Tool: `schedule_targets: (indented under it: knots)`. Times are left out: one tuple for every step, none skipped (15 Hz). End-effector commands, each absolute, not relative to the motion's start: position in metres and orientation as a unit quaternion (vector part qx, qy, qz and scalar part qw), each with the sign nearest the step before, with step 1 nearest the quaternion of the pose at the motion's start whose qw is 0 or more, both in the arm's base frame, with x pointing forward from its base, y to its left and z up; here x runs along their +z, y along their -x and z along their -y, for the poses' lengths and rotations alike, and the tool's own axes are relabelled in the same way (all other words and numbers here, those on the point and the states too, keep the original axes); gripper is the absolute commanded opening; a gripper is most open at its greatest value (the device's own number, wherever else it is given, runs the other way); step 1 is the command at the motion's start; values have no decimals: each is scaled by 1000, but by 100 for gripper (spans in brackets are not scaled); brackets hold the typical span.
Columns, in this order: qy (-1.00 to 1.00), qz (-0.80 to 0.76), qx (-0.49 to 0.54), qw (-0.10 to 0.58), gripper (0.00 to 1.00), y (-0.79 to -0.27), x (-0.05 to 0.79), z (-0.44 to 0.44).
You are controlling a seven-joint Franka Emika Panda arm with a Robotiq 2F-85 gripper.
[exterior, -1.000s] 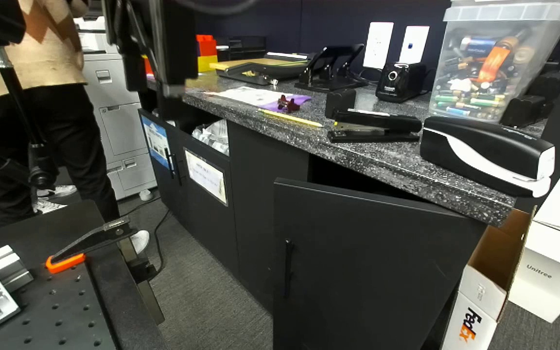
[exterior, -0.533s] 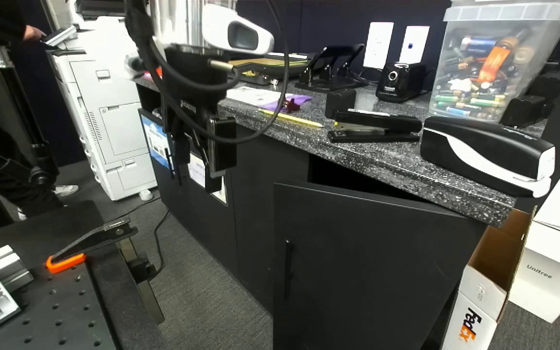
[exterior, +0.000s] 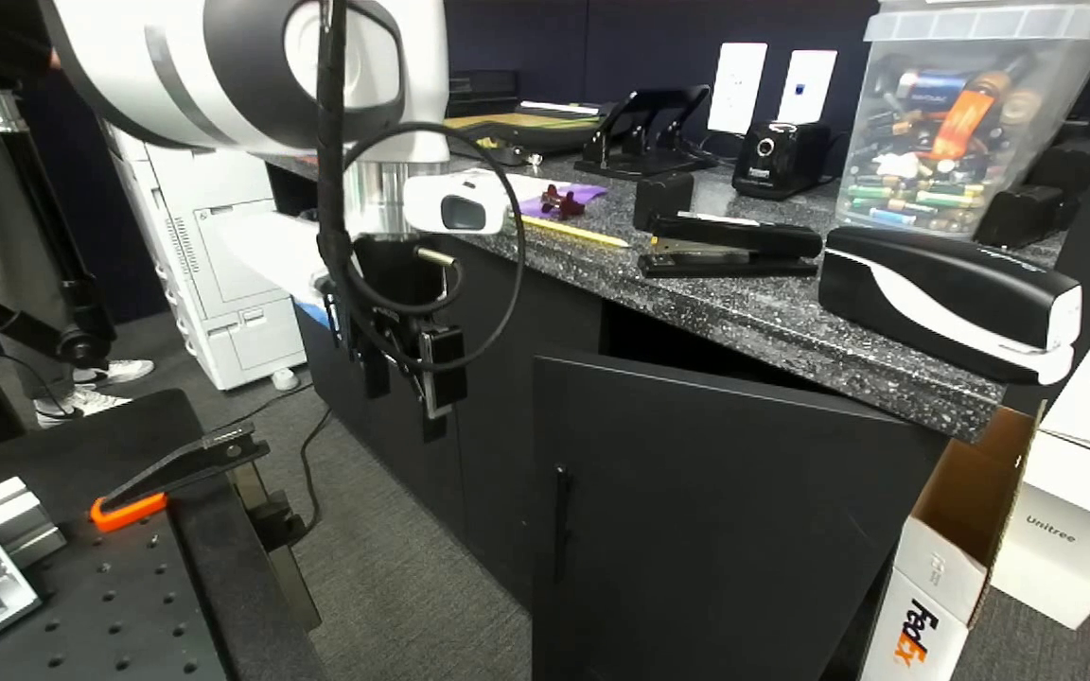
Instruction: Open the left cabinet door
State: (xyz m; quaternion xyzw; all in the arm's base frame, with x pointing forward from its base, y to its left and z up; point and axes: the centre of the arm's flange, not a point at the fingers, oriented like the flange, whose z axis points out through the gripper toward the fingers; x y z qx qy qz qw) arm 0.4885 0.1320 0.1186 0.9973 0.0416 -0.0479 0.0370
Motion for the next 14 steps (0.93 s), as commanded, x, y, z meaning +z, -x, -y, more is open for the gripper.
schedule_targets:
  knots:
    - [-996, -51, -18, 74, 100, -501, 75, -150]
    - [-995, -55, -11, 82, 100, -503, 68, -153]
    - [-995, -59, 5, 83, 100, -506, 59, -156]
    - [-994, -62, 13, 89, 100, -510, 52, -158]
    - [-993, -65, 26, 92, 100, -515, 45, -161]
    - [-992, -67, 40, 95, 100, -519, 40, -163]
    - [-991, -71, 54, 98, 100, -526, 34, -165]
    - [-990, -74, 65, 101, 100, -531, 30, -166]
    - [-989, -77, 76, 103, 100, -536, 25, -167]
    - [-988, -78, 103, 85, 100, -542, 18, -166]
    - [-987, -80, 113, 88, 100, -548, 14, -167]
    - [-985, -83, 126, 85, 100, -553, 9, -167]
    - [-984, -85, 135, 84, 100, -557, 2, -168]
    - [-982, -86, 145, 84, 100, -561, -4, -168]
